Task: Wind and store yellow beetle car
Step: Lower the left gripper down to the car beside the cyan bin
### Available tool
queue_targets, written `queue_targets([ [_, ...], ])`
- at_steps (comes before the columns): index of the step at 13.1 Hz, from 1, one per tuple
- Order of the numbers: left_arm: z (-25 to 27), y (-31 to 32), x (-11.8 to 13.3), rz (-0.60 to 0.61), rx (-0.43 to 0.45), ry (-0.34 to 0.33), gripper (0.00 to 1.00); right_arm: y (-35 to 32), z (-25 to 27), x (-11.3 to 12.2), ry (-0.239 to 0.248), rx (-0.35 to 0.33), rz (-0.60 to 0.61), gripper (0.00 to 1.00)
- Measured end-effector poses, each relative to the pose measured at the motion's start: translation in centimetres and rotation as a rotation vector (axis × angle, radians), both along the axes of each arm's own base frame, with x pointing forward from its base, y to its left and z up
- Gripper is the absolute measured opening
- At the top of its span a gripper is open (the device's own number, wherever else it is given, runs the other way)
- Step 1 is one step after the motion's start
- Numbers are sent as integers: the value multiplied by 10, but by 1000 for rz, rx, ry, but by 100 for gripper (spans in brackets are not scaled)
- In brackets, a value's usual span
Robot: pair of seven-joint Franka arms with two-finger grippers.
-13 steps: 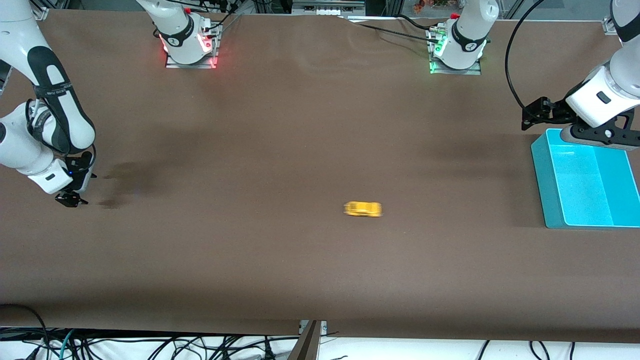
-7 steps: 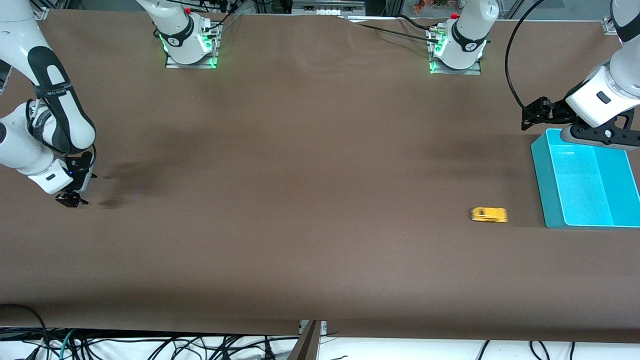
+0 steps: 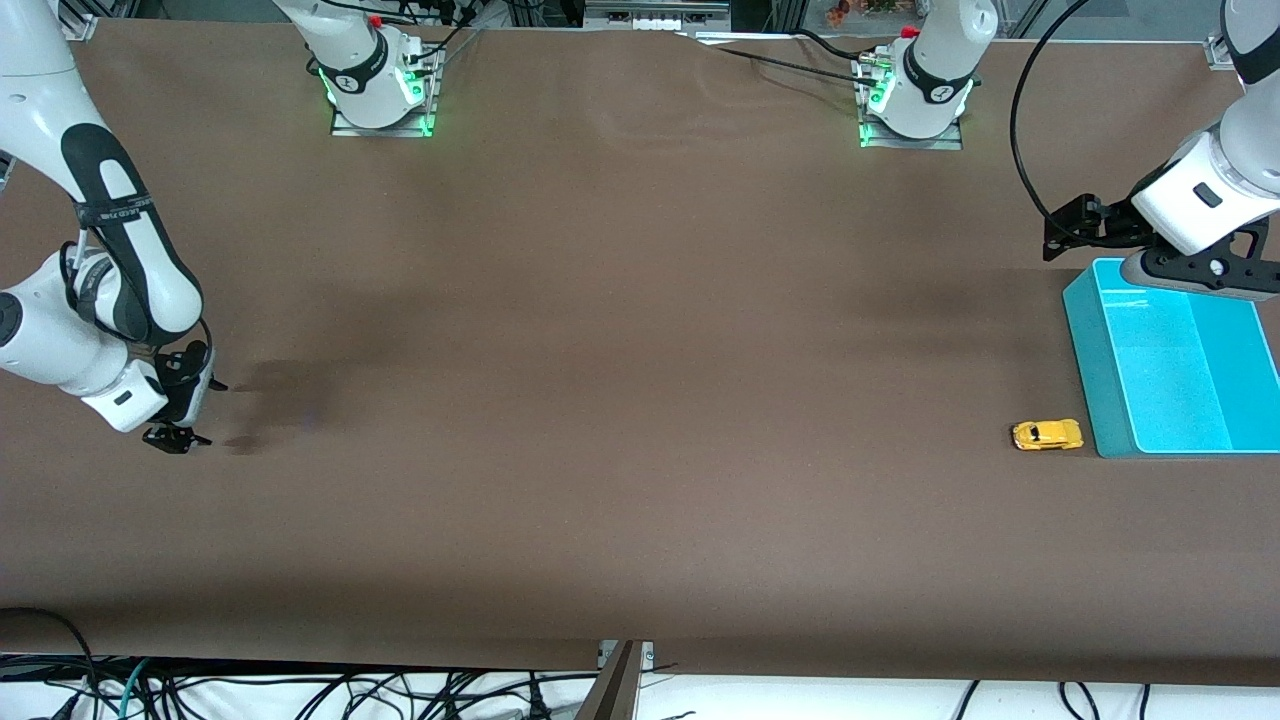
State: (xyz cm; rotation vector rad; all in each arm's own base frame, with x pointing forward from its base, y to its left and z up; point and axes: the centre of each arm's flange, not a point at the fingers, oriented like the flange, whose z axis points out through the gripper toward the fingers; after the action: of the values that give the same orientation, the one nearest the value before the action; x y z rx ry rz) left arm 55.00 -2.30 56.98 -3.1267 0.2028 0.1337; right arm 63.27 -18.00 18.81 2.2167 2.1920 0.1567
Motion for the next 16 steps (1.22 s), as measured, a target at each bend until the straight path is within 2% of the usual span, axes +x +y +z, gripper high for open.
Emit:
queue_targets([
  [3,-8,1,2,-6,0,19,100,2,3,4,-5,3,1,100],
  [7,-52,26,19,-202,-30,100,100,15,14,15,18,19,-31,100],
  [11,-110,80,37,-481,-103,160,100,31,35,31,74,35,-121,100],
  [16,-240,117,79,-928,-171,128,100,78,84,51,148,38,-307,100],
])
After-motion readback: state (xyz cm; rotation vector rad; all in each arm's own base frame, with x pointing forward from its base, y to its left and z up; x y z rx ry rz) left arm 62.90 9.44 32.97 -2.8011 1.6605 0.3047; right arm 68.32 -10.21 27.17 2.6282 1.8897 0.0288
